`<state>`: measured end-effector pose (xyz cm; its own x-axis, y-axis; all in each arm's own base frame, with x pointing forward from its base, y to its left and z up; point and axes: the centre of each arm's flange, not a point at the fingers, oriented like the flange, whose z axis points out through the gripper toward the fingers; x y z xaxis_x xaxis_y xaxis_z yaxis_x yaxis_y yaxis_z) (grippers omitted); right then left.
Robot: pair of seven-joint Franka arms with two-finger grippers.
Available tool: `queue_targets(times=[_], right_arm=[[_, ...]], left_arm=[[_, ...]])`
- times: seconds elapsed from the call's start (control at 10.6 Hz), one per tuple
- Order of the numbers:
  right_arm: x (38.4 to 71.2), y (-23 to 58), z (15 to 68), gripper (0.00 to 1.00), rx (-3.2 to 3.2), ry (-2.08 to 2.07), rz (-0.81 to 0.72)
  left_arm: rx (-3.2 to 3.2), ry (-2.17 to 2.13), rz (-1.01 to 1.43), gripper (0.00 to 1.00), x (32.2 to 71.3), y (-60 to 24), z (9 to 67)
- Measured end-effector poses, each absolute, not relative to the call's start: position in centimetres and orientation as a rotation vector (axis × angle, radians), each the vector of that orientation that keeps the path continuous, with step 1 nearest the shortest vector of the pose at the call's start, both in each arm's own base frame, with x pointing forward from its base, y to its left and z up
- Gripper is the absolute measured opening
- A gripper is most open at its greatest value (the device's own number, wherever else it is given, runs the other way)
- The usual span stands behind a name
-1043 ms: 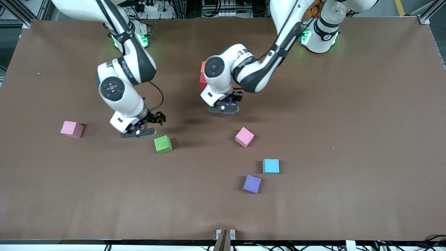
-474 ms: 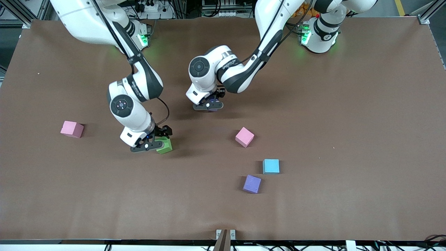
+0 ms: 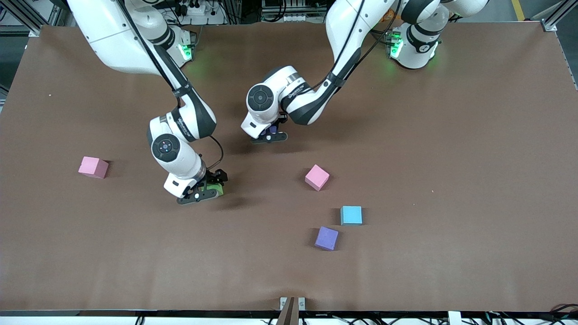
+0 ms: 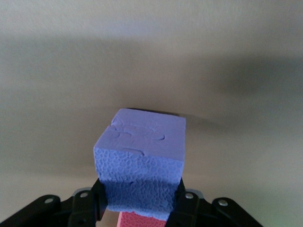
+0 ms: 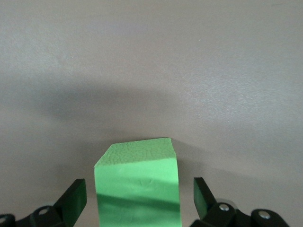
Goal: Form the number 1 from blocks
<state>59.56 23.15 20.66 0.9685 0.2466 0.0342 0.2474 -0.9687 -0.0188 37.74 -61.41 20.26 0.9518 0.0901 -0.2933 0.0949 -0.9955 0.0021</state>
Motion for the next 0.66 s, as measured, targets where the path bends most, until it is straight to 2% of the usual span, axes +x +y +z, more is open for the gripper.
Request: queue_targets(times=[0.09,0.28,0.38,0.66], right_arm=[[59.6,23.2,20.3,0.98,-3.090,-0.415,-0.054],[59.7,22.9,19.9,0.70,-3.090,-0.436,-0.049],[59.9,22.6,20.0,0.61,-3.093,-0.435,-0.055],[61.0,21.2,21.2,0.59,-3.107,-0.409,-0.077]], left_arm=[[3.094,0.128,-0.470,0.55,37.0,-61.8,20.1],[3.112,0.080,-0.495,0.55,35.5,-62.3,20.0],[3.119,0.062,-0.503,0.55,34.8,-62.6,19.9],[3.127,0.036,-0.511,0.55,33.8,-63.1,19.9]])
